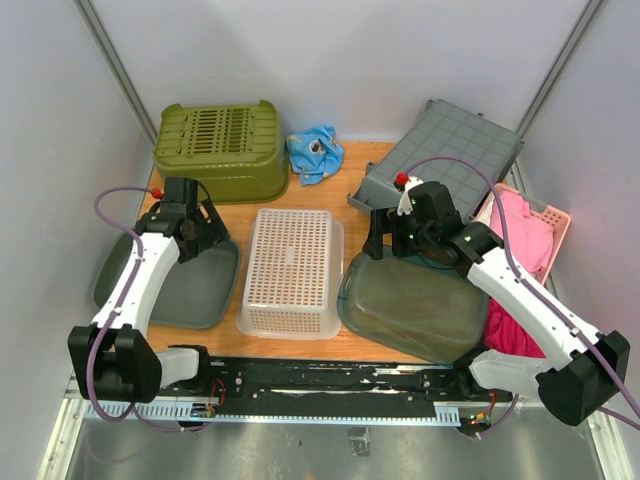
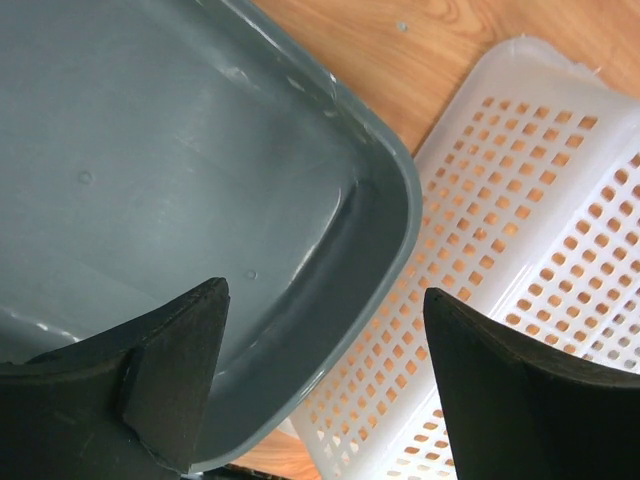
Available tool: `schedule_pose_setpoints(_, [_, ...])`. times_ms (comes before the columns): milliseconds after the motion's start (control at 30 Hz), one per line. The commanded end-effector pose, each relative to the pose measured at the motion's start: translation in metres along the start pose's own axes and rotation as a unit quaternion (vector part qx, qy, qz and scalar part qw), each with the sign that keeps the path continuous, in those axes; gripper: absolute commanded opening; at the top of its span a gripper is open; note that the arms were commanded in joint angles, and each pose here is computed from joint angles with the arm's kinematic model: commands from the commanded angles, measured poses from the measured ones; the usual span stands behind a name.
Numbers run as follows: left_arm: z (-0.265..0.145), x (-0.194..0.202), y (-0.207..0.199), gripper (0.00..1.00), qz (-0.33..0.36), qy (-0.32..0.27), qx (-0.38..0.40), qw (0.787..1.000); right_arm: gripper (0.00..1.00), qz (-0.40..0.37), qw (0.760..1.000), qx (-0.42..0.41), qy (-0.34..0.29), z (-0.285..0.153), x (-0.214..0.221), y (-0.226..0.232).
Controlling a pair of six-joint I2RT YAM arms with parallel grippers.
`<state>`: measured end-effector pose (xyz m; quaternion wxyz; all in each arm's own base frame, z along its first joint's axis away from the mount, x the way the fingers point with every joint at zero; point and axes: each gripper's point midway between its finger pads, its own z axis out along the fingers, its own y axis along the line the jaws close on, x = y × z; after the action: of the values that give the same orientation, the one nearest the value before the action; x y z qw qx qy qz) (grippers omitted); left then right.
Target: Turn the large container upside down
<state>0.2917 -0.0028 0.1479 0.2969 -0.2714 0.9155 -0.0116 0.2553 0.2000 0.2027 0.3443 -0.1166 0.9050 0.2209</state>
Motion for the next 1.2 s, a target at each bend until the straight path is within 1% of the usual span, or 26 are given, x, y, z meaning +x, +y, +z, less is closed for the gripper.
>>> schedule_pose_setpoints(0, [0.005,0.021,-0.004,0.83,0.037,0.022,0.021,0.999,0.93,-0.016,1.000,-0.006,-0.002,0.002,0.001,0.003])
schedule_pose_setpoints(67, [0.003,0.037,-0.008,0.85,0.058,0.041,0.040,0.997,0.93,-0.016,1.000,-0.011,0.000,0.005,0.001,0.004])
schedule_pose_setpoints(133, [0.005,0.055,-0.005,0.85,0.076,0.067,0.030,0.994,0.93,-0.015,1.000,-0.018,0.004,0.009,0.001,0.007])
schedule_pose_setpoints(267, [0.014,0.081,-0.003,0.79,0.085,0.100,0.018,0.991,0.93,-0.013,0.999,-0.033,0.012,0.015,-0.002,0.014])
schedule_pose_setpoints(333, [0.019,0.086,0.000,0.74,0.089,0.105,0.004,0.991,0.93,-0.012,0.999,-0.037,0.014,0.017,-0.003,0.016])
schedule_pose_setpoints(467, [0.030,0.090,0.007,0.72,0.096,0.104,-0.022,0.990,0.93,-0.009,0.999,-0.037,0.014,0.017,-0.003,0.016])
schedule_pose_setpoints(700, [0.047,0.096,0.003,0.63,0.094,0.112,-0.023,0.989,0.93,-0.005,0.999,-0.038,0.013,0.017,-0.002,0.016])
schedule_pose_setpoints(733, [0.047,0.095,0.002,0.60,0.093,0.111,-0.021,0.989,0.93,-0.005,0.999,-0.037,0.011,0.016,-0.003,0.016])
schedule_pose_setpoints(833, [0.044,0.088,-0.005,0.36,0.086,0.095,-0.005,0.992,0.93,-0.005,0.999,-0.034,0.008,0.015,-0.003,0.014])
schedule_pose_setpoints(900, [0.037,0.080,-0.011,0.22,0.084,0.083,0.009,0.993,0.93,-0.005,0.999,-0.033,0.007,0.015,-0.004,0.015])
schedule_pose_setpoints(933, [0.033,0.076,-0.015,0.19,0.082,0.078,0.018,0.993,0.93,-0.006,0.999,-0.033,0.007,0.015,-0.004,0.014])
schedule_pose_setpoints(1033, [0.016,0.064,-0.030,0.16,0.072,0.064,0.054,0.994,0.93,-0.006,0.999,-0.032,0.007,0.016,-0.005,0.015])
schedule_pose_setpoints(1100, [0.001,0.055,-0.043,0.07,0.067,0.058,0.086,0.992,0.93,-0.005,0.999,-0.033,0.008,0.016,-0.005,0.015])
schedule_pose_setpoints(1133, [-0.007,0.050,-0.051,0.05,0.064,0.053,0.103,0.991,0.93,-0.005,0.999,-0.033,0.008,0.017,-0.005,0.015])
schedule_pose_setpoints(1167, [-0.016,0.044,-0.058,0.02,0.061,0.046,0.120,0.990,0.93,-0.004,0.999,-0.033,0.008,0.017,-0.006,0.015])
